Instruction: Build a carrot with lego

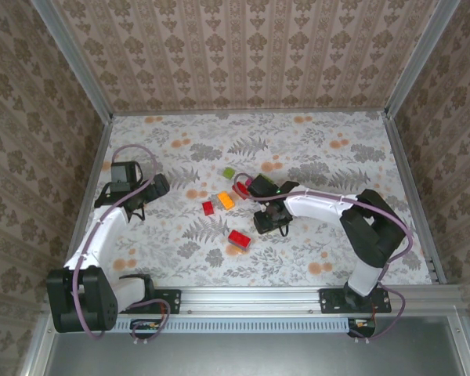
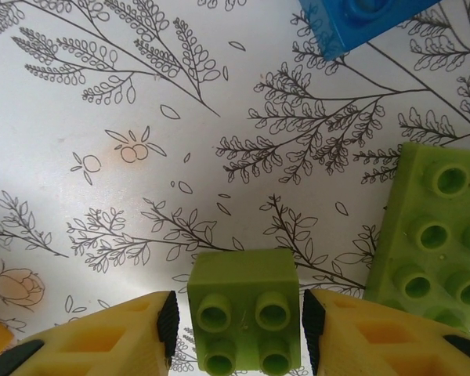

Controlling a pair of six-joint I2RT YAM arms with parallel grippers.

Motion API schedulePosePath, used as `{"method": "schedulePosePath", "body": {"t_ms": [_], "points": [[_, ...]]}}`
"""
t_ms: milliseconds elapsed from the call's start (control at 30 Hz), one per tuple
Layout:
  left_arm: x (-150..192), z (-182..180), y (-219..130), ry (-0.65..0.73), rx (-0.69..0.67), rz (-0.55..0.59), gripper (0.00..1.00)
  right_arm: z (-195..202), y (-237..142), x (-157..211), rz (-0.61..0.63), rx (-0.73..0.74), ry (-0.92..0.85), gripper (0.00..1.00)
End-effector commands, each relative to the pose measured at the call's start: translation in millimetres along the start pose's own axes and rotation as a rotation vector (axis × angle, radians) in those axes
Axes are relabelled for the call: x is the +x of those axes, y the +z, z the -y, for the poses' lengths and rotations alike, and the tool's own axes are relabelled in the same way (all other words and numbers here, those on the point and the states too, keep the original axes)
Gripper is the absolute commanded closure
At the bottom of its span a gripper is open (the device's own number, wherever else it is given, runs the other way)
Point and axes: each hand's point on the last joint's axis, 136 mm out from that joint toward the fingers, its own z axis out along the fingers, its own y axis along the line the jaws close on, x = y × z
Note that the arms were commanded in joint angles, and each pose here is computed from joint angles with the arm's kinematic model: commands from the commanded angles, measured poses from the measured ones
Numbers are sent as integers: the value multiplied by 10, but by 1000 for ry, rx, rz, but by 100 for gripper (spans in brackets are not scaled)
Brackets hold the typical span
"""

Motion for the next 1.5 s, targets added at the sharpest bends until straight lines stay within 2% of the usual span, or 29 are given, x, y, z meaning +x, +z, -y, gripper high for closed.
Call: {"method": "schedulePosePath", "body": {"t_ms": [0, 100, 300, 600, 1000, 1467], "points": [[-101, 70, -53, 25, 17, 28, 0, 20, 27, 26, -31, 32, -22, 51], [-101, 68, -53, 25, 16, 28, 0, 23, 35, 17, -33, 36, -23, 52], [-103, 73, -51, 26, 18, 28, 0, 21, 30, 17, -34, 40, -31, 60], [-104, 72, -48, 25, 17, 28, 0, 15, -15, 23, -37, 48, -49, 65], [-97, 79, -43, 27, 18, 25, 0, -373, -800, -21, 14, 12, -326, 67], [-91, 88, -40, 28, 21, 23, 0, -813, -1161, 17, 44, -65, -474, 69]]}}
